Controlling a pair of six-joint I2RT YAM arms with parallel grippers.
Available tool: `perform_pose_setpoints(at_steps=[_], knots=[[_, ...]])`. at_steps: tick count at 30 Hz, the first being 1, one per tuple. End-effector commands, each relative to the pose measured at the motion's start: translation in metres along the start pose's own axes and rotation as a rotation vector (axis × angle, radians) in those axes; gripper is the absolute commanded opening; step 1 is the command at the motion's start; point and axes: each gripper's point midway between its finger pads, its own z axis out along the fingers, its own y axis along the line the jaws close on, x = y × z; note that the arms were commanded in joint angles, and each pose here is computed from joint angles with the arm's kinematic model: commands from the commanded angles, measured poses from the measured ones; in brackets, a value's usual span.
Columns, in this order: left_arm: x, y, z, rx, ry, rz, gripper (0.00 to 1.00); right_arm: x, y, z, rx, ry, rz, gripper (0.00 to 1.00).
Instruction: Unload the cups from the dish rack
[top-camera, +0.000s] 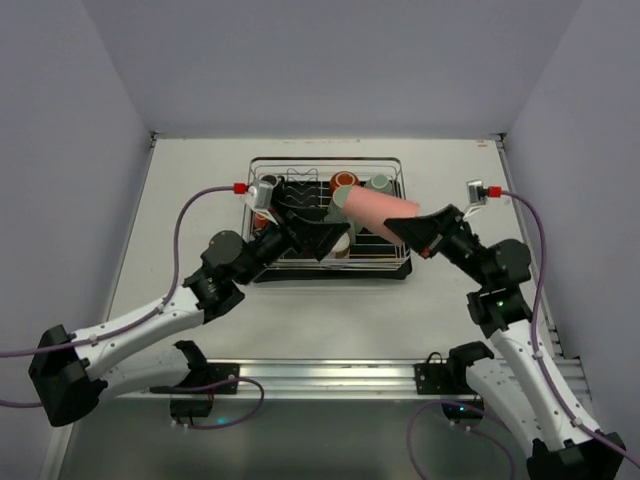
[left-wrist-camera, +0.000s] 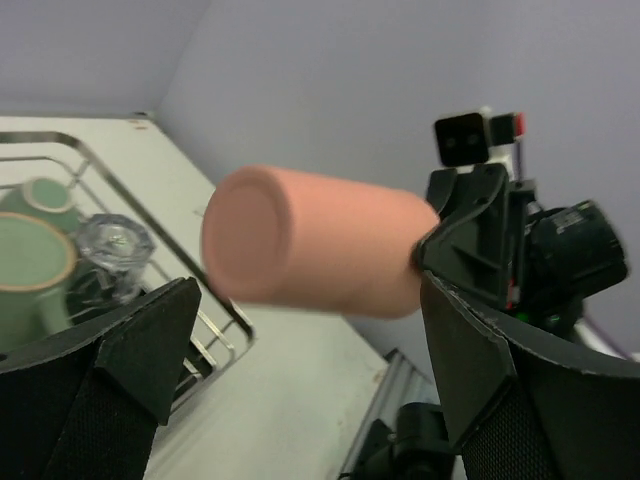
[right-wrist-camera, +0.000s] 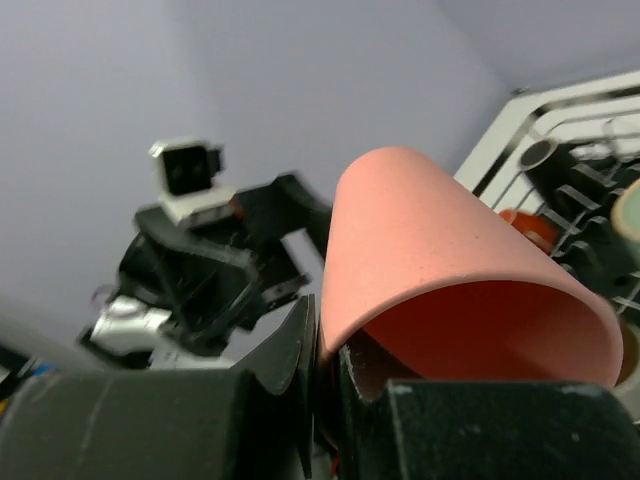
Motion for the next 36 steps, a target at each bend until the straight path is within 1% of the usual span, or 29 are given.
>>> perform_pose_setpoints(at_steps=[1, 2, 3, 4, 5, 6, 7, 8, 10, 11, 12, 13, 14, 15, 16, 17, 18, 21, 22, 24, 25, 27, 28, 29, 32, 36], knots=[[-0.055, -0.002, -0.031, -0.144, -0.085, 0.195, 1.00, -0.041, -0.028, -0.002, 0.291, -0.103, -0.190, 0.00], [-0.060, 0.003, -0.040, -0.187, -0.082, 0.220, 1.00, -0.050, -0.036, -0.003, 0.360, -0.112, -0.231, 0.00], [-0.057, 0.018, -0.054, -0.273, -0.046, 0.252, 1.00, -0.059, -0.042, -0.010, 0.469, -0.083, -0.308, 0.00], [-0.062, 0.021, -0.063, -0.301, -0.035, 0.295, 1.00, -0.068, -0.050, -0.014, 0.544, -0.085, -0.344, 0.00], [-0.070, 0.017, -0.076, -0.313, -0.043, 0.314, 1.00, -0.081, -0.074, -0.016, 0.669, -0.095, -0.372, 0.00], [-0.058, 0.034, -0.091, -0.389, 0.038, 0.347, 1.00, -0.094, -0.074, -0.023, 0.749, -0.067, -0.439, 0.00], [-0.059, 0.037, -0.100, -0.419, 0.066, 0.380, 1.00, -0.103, -0.082, -0.027, 0.825, -0.062, -0.463, 0.00], [-0.049, 0.048, -0.115, -0.471, 0.136, 0.403, 1.00, -0.114, -0.106, -0.033, 0.953, -0.056, -0.482, 0.00], [-0.042, 0.061, -0.128, -0.529, 0.197, 0.443, 1.00, -0.133, -0.109, -0.040, 1.068, -0.027, -0.542, 0.00], [-0.031, 0.071, -0.137, -0.562, 0.253, 0.457, 1.00, -0.141, -0.116, -0.044, 1.123, -0.020, -0.557, 0.00], [-0.025, 0.075, -0.139, -0.564, 0.284, 0.465, 1.00, -0.149, -0.130, -0.045, 1.200, 0.037, -0.575, 0.00], [-0.018, 0.079, -0.140, -0.568, 0.310, 0.472, 1.00, -0.153, -0.138, -0.047, 1.239, 0.066, -0.574, 0.00], [-0.009, 0.085, -0.142, -0.572, 0.337, 0.476, 1.00, -0.164, -0.139, -0.051, 1.281, 0.100, -0.590, 0.00], [-0.004, 0.089, -0.143, -0.574, 0.350, 0.486, 1.00, -0.161, -0.167, -0.050, 1.339, 0.187, -0.570, 0.00], [0.000, 0.093, -0.142, -0.578, 0.361, 0.490, 1.00, -0.164, -0.177, -0.054, 1.387, 0.223, -0.557, 0.00], [0.004, 0.095, -0.141, -0.573, 0.368, 0.493, 1.00, -0.173, -0.177, -0.058, 1.425, 0.260, -0.553, 0.00], [0.006, 0.095, -0.140, -0.567, 0.378, 0.500, 1.00, -0.166, -0.206, -0.056, 1.454, 0.347, -0.524, 0.00], [0.009, 0.095, -0.139, -0.551, 0.402, 0.518, 1.00, -0.170, -0.233, -0.059, 1.516, 0.433, -0.522, 0.00], [0.009, 0.096, -0.140, -0.552, 0.401, 0.525, 1.00, -0.164, -0.252, -0.060, 1.529, 0.480, -0.496, 0.00], [0.011, 0.098, -0.141, -0.547, 0.402, 0.536, 1.00, -0.167, -0.267, -0.061, 1.530, 0.496, -0.469, 0.00], [0.012, 0.098, -0.140, -0.541, 0.405, 0.538, 1.00, -0.159, -0.284, -0.060, 1.503, 0.537, -0.429, 0.00], [0.015, 0.096, -0.139, -0.525, 0.410, 0.537, 1.00, -0.159, -0.297, -0.053, 1.469, 0.562, -0.403, 0.04], [0.015, 0.096, -0.139, -0.522, 0.410, 0.536, 1.00, -0.159, -0.305, -0.053, 1.469, 0.573, -0.386, 0.04], [0.016, 0.096, -0.138, -0.517, 0.411, 0.534, 1.00, -0.151, -0.322, -0.049, 1.449, 0.612, -0.355, 0.05], [0.018, 0.097, -0.137, -0.515, 0.421, 0.539, 1.00, -0.132, -0.351, -0.044, 1.418, 0.685, -0.276, 0.04], [0.017, 0.096, -0.137, -0.515, 0.414, 0.536, 1.00, -0.117, -0.374, -0.043, 1.404, 0.717, -0.236, 0.04]])
